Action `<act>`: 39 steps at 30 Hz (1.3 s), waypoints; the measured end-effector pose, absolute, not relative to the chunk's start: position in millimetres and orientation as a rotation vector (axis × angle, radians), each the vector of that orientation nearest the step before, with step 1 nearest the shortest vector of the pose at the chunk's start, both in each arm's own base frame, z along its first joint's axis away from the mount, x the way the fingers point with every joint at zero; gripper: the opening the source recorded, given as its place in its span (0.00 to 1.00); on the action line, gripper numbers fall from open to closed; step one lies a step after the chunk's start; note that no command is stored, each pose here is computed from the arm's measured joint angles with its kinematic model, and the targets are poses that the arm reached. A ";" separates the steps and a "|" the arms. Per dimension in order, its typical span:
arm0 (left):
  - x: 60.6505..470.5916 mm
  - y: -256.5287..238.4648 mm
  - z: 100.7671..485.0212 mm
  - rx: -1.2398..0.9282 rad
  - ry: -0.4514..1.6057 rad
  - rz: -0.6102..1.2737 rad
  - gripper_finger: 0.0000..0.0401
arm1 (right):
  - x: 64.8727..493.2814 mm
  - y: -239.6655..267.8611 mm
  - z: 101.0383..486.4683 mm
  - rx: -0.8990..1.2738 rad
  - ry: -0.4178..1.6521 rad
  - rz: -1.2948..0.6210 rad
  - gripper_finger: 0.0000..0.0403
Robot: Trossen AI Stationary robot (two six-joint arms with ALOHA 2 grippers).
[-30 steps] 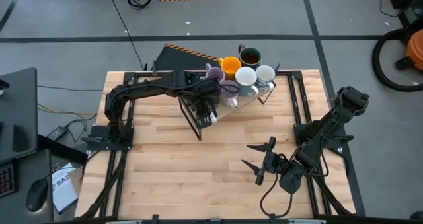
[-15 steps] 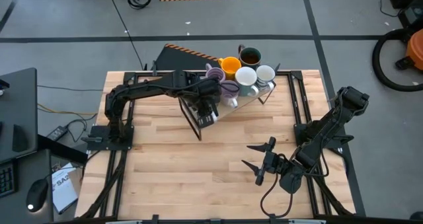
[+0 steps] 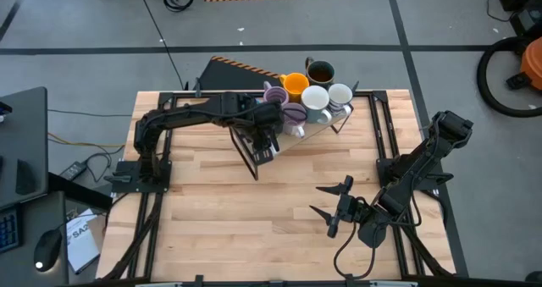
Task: Place coffee mugs
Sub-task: Return to Home Position
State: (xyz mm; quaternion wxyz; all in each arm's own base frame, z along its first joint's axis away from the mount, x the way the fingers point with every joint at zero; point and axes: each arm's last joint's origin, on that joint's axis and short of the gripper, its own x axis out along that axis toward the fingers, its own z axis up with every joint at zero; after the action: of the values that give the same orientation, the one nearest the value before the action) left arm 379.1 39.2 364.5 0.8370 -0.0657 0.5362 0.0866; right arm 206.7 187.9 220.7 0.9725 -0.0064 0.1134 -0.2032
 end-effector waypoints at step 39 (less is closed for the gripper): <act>371.4 -32.6 422.7 0.227 0.896 0.124 0.45 | 194.1 182.4 212.9 0.000 0.211 -0.428 0.65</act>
State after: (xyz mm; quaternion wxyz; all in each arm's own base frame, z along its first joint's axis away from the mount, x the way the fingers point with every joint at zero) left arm 371.4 -32.6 422.7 0.8933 0.1094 0.4317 0.0598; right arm 194.1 182.4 212.9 0.9717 -0.0001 0.1043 -0.2119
